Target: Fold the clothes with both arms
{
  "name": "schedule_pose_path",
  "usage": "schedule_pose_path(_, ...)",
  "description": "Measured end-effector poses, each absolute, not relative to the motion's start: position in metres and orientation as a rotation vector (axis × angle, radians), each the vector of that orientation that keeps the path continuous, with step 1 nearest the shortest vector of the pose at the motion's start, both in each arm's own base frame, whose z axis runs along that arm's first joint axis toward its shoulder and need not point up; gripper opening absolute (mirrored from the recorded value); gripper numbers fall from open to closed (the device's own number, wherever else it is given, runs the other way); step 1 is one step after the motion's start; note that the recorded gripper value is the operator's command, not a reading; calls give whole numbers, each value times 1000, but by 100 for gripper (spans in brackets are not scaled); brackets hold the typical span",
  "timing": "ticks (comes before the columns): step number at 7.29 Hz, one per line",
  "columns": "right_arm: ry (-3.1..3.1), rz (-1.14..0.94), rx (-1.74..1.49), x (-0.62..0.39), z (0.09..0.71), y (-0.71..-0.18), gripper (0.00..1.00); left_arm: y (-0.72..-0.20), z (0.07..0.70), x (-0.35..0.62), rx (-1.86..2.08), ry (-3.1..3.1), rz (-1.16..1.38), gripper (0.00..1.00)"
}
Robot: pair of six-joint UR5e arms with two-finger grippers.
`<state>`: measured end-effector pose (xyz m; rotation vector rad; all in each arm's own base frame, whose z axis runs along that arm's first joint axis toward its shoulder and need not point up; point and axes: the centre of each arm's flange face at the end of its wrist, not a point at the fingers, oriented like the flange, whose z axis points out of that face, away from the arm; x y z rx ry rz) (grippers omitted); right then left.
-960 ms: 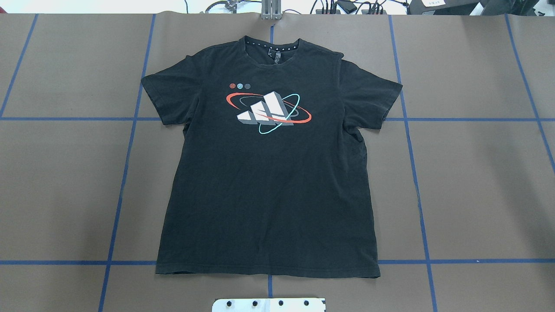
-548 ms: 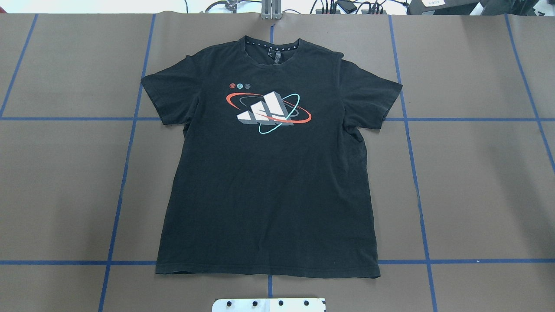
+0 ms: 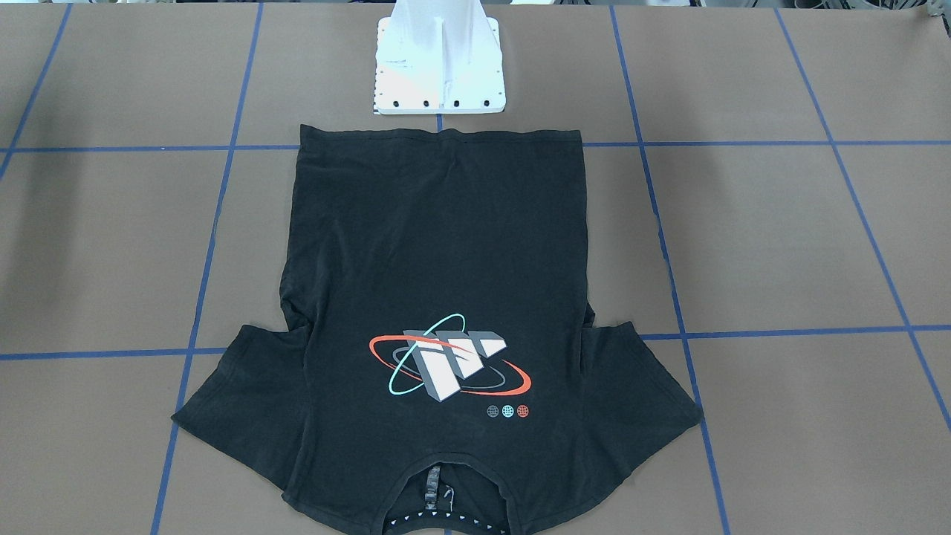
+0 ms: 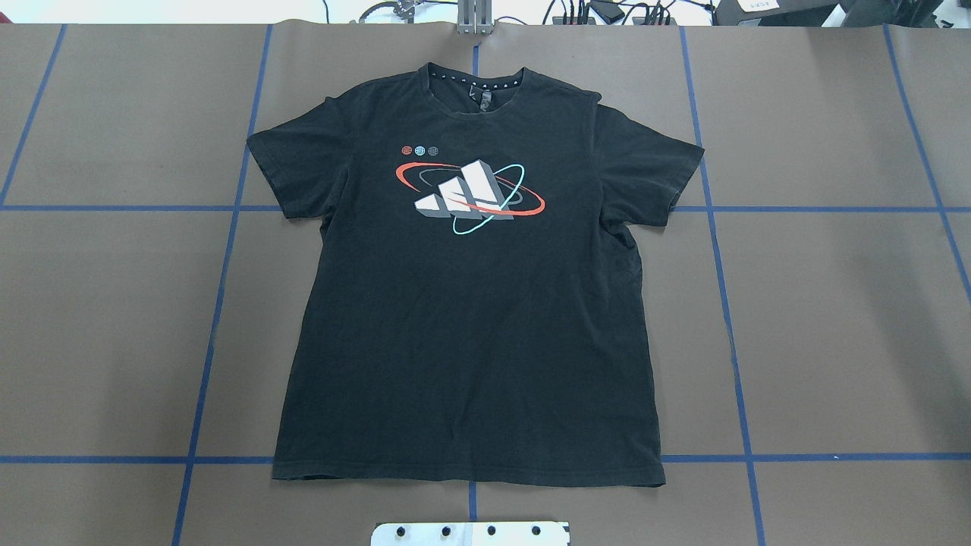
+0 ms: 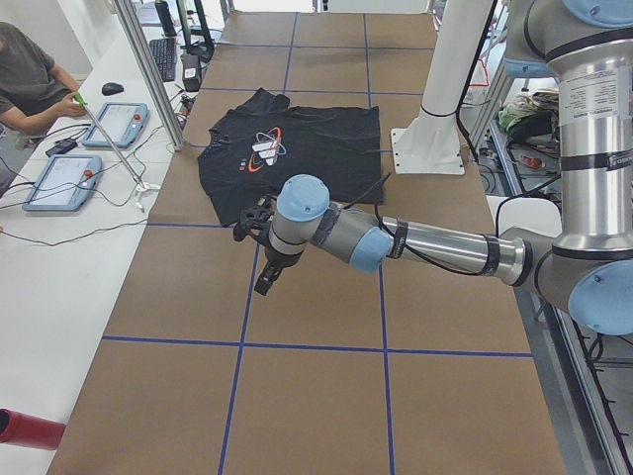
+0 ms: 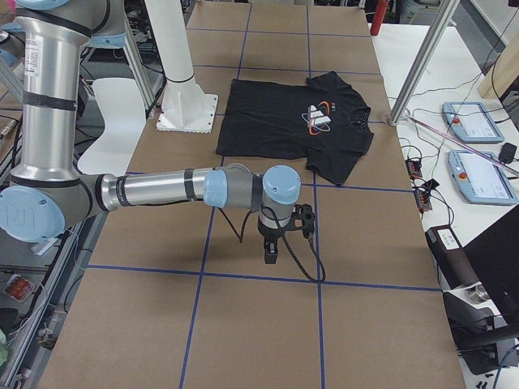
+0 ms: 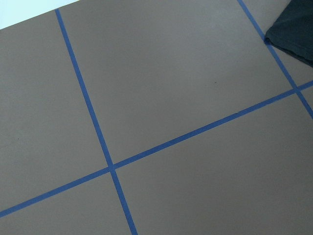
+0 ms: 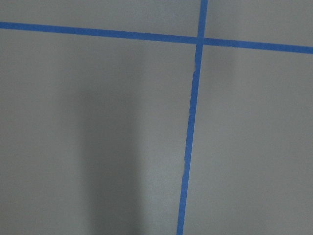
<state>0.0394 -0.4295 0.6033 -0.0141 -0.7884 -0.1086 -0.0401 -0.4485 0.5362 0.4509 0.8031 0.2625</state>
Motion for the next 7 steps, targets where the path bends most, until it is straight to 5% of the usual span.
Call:
schedule_pose_path(3, -795, -165, 60, 8, 592, -454, 100, -447, 538, -38, 432, 826, 234, 100)
schedule_pose_path(7, -857, 84, 62, -122, 533, -582, 93, -448, 533, -29, 446, 836, 255, 100)
